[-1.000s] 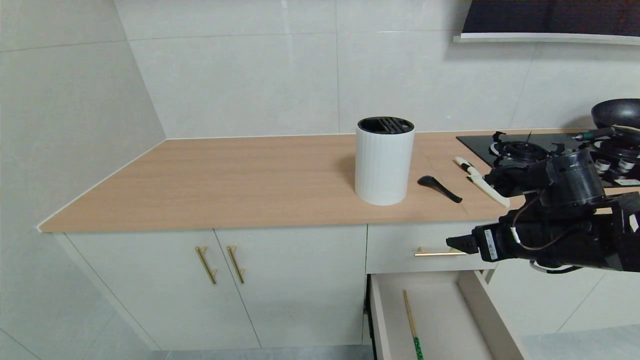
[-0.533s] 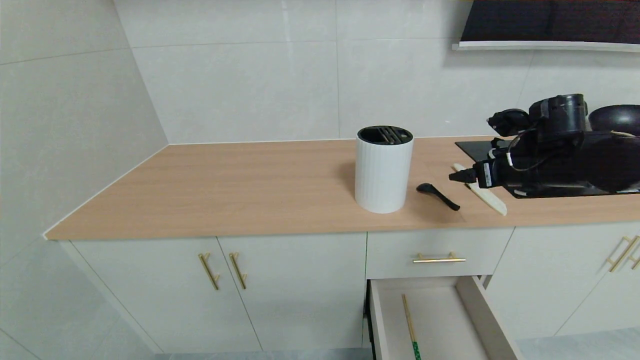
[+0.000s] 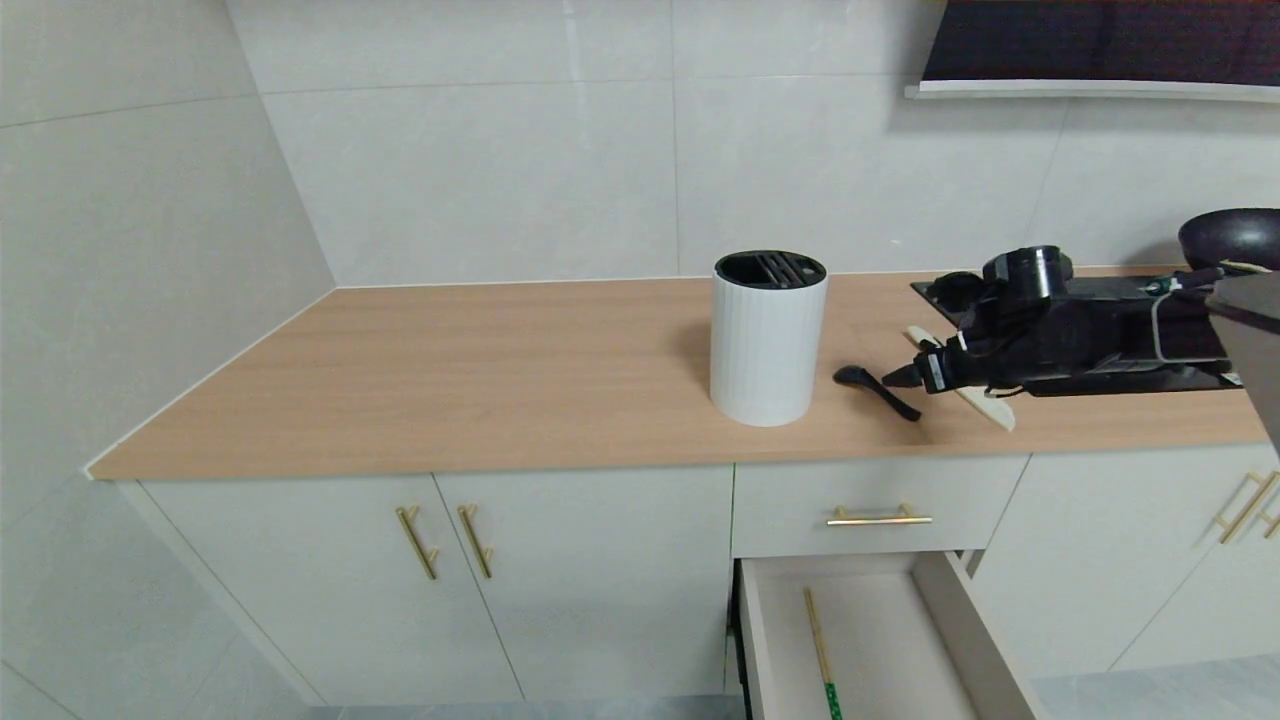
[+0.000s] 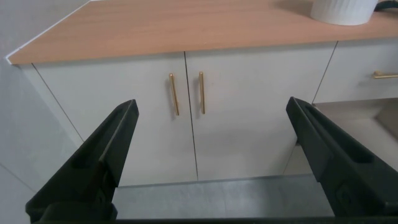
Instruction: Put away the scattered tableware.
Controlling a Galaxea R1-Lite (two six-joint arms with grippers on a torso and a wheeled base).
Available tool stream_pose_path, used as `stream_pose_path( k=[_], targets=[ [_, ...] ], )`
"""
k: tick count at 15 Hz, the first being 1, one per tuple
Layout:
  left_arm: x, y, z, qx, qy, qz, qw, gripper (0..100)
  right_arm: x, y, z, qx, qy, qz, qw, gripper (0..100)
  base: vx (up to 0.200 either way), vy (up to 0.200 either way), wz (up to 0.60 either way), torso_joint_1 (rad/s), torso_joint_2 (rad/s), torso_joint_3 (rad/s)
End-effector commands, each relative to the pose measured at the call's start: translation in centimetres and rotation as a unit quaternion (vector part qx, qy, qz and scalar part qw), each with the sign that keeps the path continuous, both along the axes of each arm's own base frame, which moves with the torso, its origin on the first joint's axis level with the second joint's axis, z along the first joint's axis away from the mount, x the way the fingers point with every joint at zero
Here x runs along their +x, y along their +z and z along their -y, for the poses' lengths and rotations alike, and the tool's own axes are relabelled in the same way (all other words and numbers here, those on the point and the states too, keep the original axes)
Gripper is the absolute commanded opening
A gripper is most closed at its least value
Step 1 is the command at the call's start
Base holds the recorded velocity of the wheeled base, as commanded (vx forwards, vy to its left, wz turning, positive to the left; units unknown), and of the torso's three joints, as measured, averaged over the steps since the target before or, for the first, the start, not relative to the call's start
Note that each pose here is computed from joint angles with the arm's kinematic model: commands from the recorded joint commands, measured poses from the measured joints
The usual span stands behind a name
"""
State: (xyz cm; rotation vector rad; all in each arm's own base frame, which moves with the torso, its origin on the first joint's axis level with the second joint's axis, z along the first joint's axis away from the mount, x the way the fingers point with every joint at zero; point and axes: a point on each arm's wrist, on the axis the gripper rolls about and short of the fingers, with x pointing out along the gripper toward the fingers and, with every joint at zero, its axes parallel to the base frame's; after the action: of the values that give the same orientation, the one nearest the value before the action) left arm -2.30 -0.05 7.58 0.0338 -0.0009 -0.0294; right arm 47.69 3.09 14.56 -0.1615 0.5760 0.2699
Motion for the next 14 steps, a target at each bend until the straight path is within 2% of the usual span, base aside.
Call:
stream_pose_path(
  k=[1, 7, 14],
  targets=[
    [0.0, 0.0, 0.0, 0.0, 0.0, 0.0, 1.0, 100, 1.0, -3.0, -0.5, -0.003, 0.006, -0.028, 1.0, 100, 0.0, 0.0, 0.0, 0.0, 0.0, 0.0],
    [0.0, 0.0, 0.0, 0.0, 0.0, 0.0, 1.0, 100, 2.3, -4.3, -1.0, 0.001, 0.009, 0.007, 1.0, 100, 0.0, 0.0, 0.0, 0.0, 0.0, 0.0],
    [0.0, 0.0, 0.0, 0.0, 0.0, 0.0, 1.0, 100, 3.2, -5.6, -1.0, 0.01, 0.016, 0.004, 1.0, 100, 0.0, 0.0, 0.0, 0.0, 0.0, 0.0]
  ],
)
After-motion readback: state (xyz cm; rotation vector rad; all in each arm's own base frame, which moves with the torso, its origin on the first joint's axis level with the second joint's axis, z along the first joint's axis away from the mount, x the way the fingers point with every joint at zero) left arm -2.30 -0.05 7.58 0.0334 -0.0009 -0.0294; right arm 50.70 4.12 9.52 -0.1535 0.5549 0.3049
